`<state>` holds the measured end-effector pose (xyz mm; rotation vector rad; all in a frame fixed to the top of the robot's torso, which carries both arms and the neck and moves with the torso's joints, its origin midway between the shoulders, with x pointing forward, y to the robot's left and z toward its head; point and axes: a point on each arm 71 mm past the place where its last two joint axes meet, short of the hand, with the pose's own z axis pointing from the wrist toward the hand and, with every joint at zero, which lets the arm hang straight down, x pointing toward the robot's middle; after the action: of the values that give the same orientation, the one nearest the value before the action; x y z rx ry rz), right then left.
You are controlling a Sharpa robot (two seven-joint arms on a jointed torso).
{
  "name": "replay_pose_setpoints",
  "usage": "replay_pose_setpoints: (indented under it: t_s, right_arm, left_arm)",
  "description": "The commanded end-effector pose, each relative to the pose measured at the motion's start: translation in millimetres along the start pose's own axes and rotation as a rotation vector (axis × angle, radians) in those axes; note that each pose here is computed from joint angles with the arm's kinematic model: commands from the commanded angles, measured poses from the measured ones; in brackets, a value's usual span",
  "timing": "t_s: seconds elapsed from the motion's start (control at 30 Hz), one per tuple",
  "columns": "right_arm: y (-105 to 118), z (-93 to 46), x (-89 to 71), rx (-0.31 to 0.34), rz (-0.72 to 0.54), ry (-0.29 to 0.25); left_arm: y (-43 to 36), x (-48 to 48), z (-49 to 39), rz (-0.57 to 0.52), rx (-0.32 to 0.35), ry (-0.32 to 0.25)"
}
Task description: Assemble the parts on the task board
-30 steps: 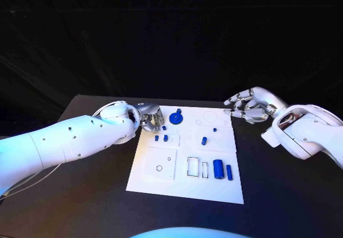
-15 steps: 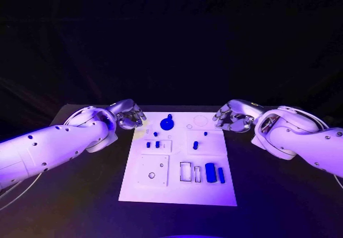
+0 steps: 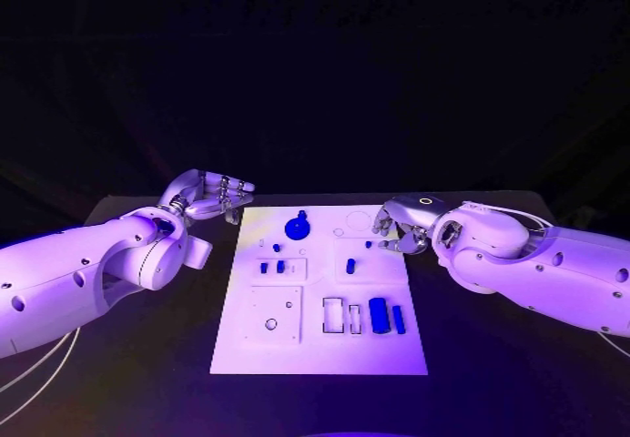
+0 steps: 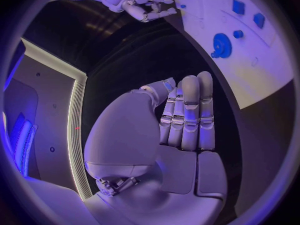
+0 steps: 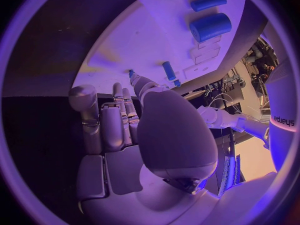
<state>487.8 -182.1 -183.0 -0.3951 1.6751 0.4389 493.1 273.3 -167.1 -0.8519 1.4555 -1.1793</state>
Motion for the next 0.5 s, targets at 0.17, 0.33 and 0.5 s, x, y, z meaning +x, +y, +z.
replay_pose_setpoints:
  t_s: [0.17,0.33,0.5]
  right_arm:
    - [9,5.8,5.5,0.001,-0.064,-0.023]
    - [13,9.1,9.8,-0.011,-0.060,-0.013]
    - [16,12.6,14.3,-0.015,-0.056,-0.001]
  left_arm:
    - [-12.8,13.9,-4.7,-0.300,0.084,0.069]
    - [-15.3,18.2,-6.2,-0.329,0.090,0.082]
    - [-16.1,19.5,-6.8,-0.338,0.090,0.086]
